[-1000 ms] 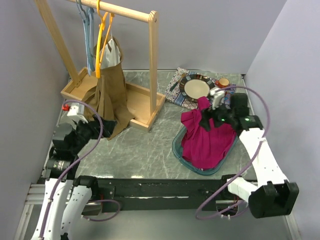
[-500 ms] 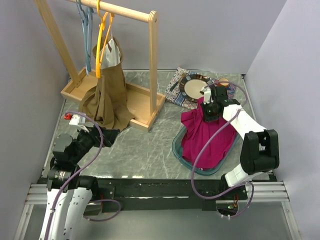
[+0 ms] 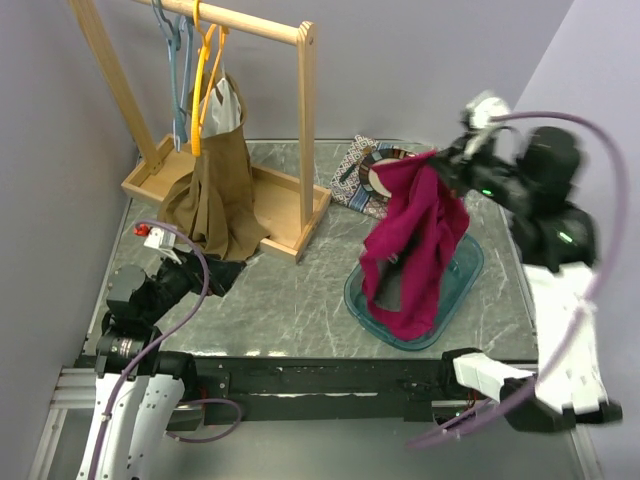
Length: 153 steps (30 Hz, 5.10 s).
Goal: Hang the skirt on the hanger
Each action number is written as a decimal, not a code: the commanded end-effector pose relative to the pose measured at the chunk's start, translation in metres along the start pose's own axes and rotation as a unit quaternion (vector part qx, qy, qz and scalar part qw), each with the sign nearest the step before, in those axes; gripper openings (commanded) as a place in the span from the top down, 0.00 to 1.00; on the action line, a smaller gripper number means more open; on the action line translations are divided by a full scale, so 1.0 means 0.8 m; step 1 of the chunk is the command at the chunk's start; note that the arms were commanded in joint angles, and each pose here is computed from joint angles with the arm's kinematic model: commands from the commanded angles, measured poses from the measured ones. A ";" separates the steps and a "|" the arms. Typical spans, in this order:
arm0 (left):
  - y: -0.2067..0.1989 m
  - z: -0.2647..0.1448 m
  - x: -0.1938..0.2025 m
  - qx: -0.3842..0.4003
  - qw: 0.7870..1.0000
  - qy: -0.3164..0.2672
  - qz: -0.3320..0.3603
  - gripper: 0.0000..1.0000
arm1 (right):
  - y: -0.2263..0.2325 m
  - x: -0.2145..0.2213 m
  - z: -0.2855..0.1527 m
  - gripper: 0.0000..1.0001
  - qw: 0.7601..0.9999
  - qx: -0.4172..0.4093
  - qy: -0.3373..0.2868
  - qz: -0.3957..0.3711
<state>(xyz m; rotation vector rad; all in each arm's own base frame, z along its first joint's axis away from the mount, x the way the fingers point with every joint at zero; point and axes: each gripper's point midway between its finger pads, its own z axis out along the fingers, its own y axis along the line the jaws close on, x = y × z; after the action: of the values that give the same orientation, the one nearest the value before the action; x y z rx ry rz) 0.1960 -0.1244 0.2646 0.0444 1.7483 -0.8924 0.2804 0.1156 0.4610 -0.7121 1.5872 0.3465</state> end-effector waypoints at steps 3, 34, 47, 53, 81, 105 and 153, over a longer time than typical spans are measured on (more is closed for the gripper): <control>-0.054 0.001 -0.009 0.114 0.993 0.012 -0.022 0.03 | 0.080 -0.109 -0.048 1.00 0.980 -0.161 -0.116 -0.007; -0.016 -0.011 0.041 0.000 0.988 0.070 -0.134 0.02 | 0.278 0.083 0.214 1.00 0.939 -0.305 0.110 0.113; 0.035 0.001 0.100 -0.098 0.961 0.159 -0.202 0.12 | 0.244 0.128 0.147 0.05 0.936 -0.314 0.121 -0.101; 0.027 0.034 0.148 -0.128 0.946 0.227 -0.195 0.13 | 0.322 0.302 -0.001 0.06 0.783 -0.539 0.173 -0.257; 0.107 0.081 0.269 -0.334 0.895 0.294 -0.028 0.72 | 0.393 0.410 0.027 1.00 0.746 -0.451 0.188 -0.452; -0.010 -0.107 -0.146 -0.272 0.950 -0.121 -0.093 0.99 | 0.324 -0.049 0.021 1.00 0.885 -0.399 -0.077 -0.229; -0.099 -0.037 -0.263 -0.213 0.964 -0.142 0.076 0.12 | 0.229 0.256 0.027 0.03 0.915 -0.398 0.067 0.004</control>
<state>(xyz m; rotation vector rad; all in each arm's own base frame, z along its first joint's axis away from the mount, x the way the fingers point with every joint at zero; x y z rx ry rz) 0.1695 -0.0780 0.4615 -0.3254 1.6296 -0.7043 0.1916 0.2143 0.2203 -1.3738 1.6113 0.9163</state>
